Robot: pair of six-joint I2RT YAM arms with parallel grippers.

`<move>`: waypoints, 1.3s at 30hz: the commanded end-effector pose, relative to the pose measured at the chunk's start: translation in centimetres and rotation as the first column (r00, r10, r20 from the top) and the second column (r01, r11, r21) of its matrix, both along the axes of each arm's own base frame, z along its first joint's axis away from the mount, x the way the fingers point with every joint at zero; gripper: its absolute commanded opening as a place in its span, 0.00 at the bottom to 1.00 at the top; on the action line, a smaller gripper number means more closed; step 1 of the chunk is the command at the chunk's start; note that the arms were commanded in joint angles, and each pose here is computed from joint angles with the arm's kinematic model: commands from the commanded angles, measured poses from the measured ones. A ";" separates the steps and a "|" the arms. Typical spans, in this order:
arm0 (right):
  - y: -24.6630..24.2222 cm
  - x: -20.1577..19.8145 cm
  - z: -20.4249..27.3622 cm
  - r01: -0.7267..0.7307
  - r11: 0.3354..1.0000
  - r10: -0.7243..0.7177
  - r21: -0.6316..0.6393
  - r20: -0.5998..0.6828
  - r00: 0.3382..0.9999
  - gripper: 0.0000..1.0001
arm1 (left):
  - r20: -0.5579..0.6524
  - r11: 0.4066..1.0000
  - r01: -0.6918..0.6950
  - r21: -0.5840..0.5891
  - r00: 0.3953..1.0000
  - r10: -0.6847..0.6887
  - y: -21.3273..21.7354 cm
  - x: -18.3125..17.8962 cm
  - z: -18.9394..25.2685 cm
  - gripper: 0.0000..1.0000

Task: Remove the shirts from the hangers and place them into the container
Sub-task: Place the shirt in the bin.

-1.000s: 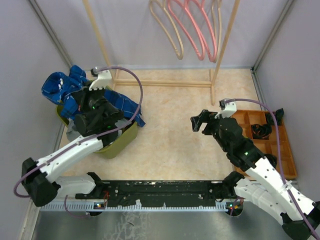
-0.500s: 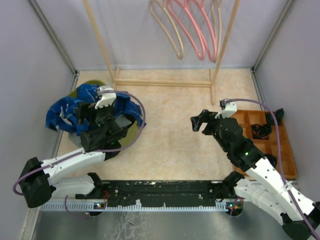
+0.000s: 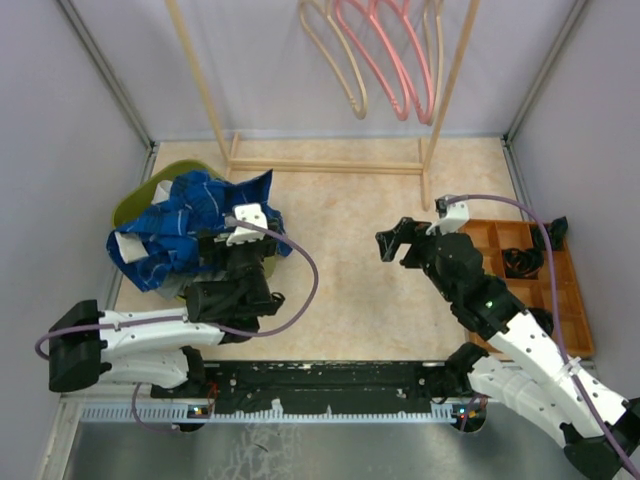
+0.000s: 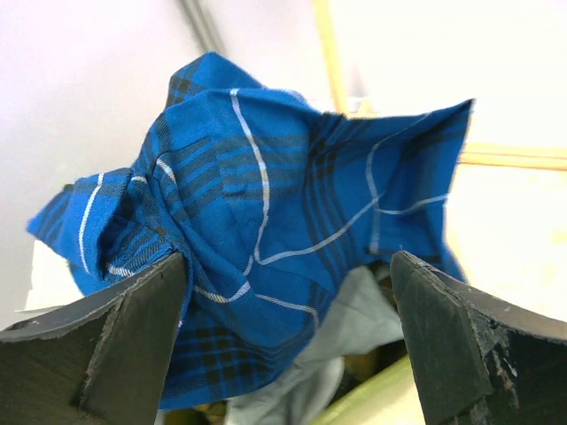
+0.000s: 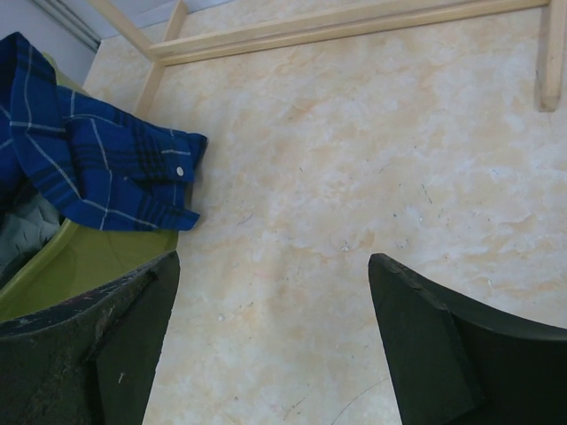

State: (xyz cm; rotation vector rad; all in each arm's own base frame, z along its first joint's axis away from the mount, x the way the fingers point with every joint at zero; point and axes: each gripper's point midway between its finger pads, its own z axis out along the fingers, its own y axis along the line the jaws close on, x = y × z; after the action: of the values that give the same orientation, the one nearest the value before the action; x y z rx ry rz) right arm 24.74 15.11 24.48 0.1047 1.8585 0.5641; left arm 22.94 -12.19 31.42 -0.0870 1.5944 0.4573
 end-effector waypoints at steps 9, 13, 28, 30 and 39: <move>0.5 0.2 2.1 -0.024 0.998 0.020 0.052 0.078 0.997 0.88 | 0.133 0.857 0.235 -0.459 0.972 -0.195 -8.6 -3.4 5.0 0.99; 0.6 0.2 2.2 -0.027 0.999 0.023 0.047 0.079 0.997 0.89 | 0.154 0.801 0.283 -0.527 0.959 -0.238 -9.6 -4.7 5.8 0.99; 2.7 -1.3 4.3 -0.206 0.978 0.195 0.040 0.190 0.962 0.88 | 0.161 0.695 0.461 -0.552 0.877 -0.453 -9.3 -9.5 4.9 0.99; 3.0 -1.4 4.4 -0.220 0.974 0.206 0.049 0.202 0.958 0.88 | 0.173 0.656 0.484 -0.579 0.859 -0.481 -9.9 -10.5 4.1 0.99; 3.3 -1.7 4.0 -0.242 0.969 0.229 0.055 0.184 0.956 0.88 | 0.179 0.543 0.598 -0.590 0.752 -0.634 -13.3 -15.6 3.3 0.99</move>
State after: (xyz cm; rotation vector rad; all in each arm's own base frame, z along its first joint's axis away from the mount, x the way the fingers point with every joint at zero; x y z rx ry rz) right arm 23.16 18.05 26.76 -0.0941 1.7522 0.7478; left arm 9.06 -24.92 34.29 0.1928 1.5816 -0.3860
